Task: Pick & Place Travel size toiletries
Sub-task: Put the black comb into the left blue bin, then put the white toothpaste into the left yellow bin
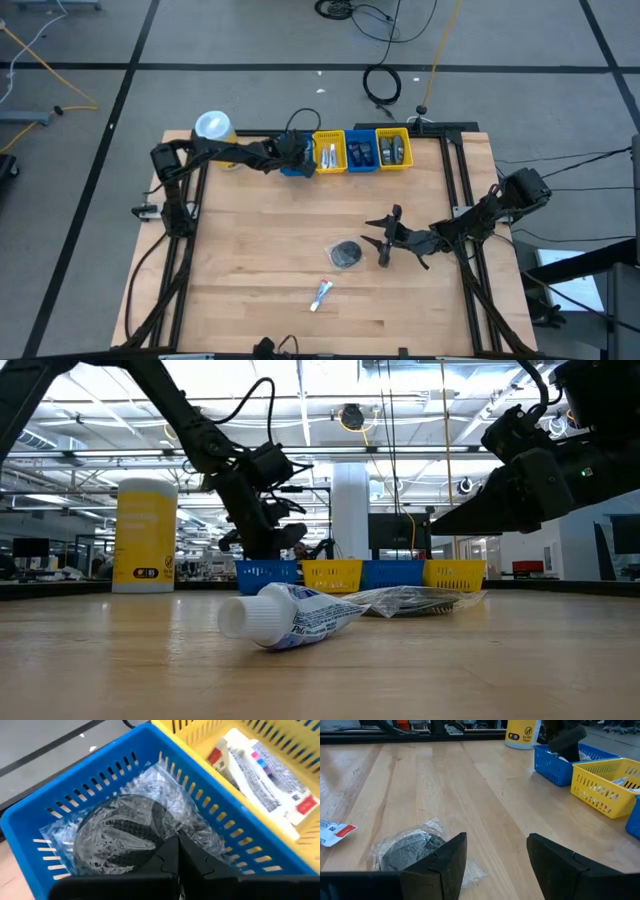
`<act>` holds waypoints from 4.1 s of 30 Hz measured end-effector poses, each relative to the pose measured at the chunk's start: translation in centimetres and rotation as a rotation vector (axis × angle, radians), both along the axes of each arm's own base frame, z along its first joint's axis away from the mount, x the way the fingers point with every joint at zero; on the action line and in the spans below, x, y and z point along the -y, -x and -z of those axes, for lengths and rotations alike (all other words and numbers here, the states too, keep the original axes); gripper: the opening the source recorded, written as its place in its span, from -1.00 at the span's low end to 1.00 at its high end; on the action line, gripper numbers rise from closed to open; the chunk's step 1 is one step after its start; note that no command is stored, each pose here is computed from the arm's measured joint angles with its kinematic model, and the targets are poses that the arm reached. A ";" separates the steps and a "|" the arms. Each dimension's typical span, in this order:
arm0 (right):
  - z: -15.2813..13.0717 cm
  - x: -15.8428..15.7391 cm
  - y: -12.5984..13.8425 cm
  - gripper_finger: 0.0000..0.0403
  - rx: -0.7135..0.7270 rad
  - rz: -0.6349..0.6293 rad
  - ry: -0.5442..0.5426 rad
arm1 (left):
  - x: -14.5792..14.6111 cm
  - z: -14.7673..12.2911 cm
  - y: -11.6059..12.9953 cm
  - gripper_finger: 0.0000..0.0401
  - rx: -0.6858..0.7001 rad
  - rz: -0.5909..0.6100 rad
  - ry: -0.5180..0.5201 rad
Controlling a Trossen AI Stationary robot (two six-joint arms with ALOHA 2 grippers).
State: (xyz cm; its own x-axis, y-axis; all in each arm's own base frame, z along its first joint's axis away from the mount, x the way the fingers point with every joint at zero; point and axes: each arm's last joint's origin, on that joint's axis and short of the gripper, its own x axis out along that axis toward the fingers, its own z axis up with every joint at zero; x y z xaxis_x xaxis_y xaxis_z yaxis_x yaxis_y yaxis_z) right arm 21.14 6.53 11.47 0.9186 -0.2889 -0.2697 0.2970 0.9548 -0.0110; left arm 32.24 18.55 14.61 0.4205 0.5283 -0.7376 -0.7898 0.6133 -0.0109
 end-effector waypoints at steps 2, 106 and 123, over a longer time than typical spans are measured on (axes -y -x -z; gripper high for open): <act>0.0 0.0 0.0 -0.01 0.000 0.000 0.000 | 0.1 -0.7 0.0 -0.95 0.013 0.010 -0.011; -9.5 4.9 -13.3 -0.80 -0.405 -0.071 0.263 | 19.3 5.0 6.8 -0.87 -0.295 0.134 -0.359; -7.8 19.6 -11.5 -0.87 -0.480 0.396 0.173 | 19.4 4.7 6.1 -0.87 -0.232 0.146 -0.369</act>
State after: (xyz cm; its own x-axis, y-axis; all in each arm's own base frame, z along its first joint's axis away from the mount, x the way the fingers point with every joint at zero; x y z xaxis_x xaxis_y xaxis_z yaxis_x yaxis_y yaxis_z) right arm 32.66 -13.04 19.27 0.5222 -0.6571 -0.5436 0.5503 0.7466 -0.3739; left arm 26.14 -0.87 9.91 0.3555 0.7210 -0.5948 -0.6505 0.6478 0.3964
